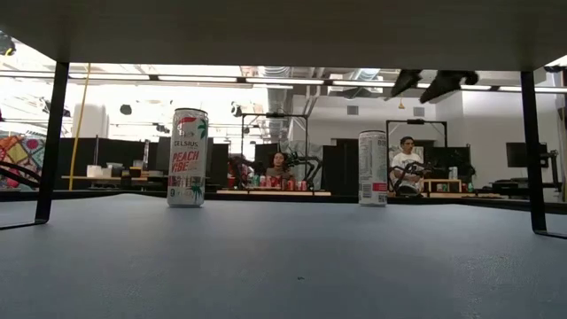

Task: Place canned beverage on shelf
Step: Put the right white pink soda can on the shelf aligned with the other white pink soda can

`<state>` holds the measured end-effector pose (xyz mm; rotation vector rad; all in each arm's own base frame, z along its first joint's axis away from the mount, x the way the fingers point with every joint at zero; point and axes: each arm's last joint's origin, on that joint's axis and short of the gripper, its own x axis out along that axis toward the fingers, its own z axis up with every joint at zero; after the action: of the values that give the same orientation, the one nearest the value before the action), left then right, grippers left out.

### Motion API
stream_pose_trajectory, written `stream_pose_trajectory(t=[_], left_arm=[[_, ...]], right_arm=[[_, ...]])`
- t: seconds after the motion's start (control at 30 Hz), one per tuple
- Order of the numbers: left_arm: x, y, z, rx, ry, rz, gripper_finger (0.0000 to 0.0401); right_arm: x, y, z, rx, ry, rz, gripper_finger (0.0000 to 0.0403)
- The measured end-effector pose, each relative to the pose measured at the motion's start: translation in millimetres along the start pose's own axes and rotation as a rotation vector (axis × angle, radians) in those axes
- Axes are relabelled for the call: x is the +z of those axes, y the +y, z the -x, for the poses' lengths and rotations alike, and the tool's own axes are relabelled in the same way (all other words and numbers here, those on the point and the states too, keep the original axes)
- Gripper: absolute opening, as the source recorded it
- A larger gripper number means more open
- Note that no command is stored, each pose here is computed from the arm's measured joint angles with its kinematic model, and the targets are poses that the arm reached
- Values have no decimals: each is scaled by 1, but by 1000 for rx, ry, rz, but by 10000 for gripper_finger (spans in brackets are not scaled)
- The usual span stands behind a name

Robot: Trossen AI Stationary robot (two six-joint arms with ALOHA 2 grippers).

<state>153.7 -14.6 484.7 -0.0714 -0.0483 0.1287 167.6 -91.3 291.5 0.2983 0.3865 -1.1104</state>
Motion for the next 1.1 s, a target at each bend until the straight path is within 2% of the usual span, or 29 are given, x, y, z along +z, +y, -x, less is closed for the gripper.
stream_pose_trajectory(t=[0.2,0.37,0.53,0.83,1.1], left_arm=[[-3,0,-2,3,22,-1,325],[-6,0,-2,5,58,-3,325],[-8,0,-2,7,79,-9,325],[-12,0,-2,9,116,-19,325],[-12,0,-2,9,120,-20,325]], right_arm=[[14,17,-36,1,140,45,356],[29,39,-59,49,196,92,356],[41,48,-74,11,271,126,356],[29,58,-100,-40,426,140,356],[15,63,-119,-61,487,141,352]])
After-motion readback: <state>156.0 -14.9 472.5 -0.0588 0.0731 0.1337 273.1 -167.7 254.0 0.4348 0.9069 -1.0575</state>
